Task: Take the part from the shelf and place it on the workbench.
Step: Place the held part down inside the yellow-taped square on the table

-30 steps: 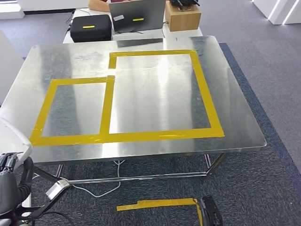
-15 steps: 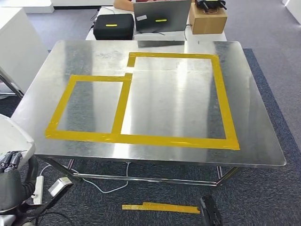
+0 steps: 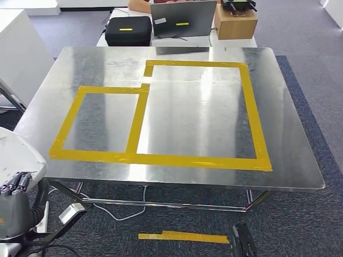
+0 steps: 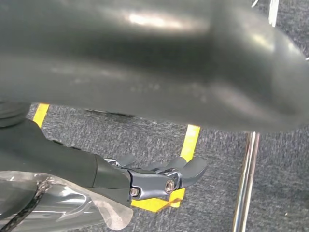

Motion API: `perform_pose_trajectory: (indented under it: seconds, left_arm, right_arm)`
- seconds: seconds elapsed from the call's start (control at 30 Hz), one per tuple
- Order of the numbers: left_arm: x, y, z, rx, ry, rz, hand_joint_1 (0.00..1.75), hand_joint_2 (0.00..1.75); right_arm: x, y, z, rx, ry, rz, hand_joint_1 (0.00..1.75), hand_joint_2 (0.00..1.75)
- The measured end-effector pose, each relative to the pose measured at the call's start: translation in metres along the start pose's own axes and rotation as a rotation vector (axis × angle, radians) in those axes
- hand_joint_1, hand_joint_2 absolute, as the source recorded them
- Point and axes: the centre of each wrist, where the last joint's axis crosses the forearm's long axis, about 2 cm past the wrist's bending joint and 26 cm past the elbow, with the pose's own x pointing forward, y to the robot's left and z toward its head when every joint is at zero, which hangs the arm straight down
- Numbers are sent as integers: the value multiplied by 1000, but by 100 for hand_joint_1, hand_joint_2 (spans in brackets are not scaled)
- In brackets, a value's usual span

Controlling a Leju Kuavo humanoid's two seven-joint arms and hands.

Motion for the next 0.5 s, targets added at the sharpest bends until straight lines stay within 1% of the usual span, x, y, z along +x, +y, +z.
perform_pose_trajectory:
  seconds: [0.2,0.33,0.43,0.5]
  left_arm:
    - [-1,-3,2,-17,-2,10,175,175]
    - [-6,-7,0,-43,43,31,175,175]
    - [-18,-15,-3,-115,67,13,175,175]
    - [-32,-22,-6,-171,81,-14,175,175]
  right_arm:
    - [0,-1,0,-13,6,-6,0,0]
    - [0,-1,0,-13,12,-7,0,0]
    - [0,-1,0,-7,14,-3,0,0]
    - [0,-1,0,-1,16,0,0,0]
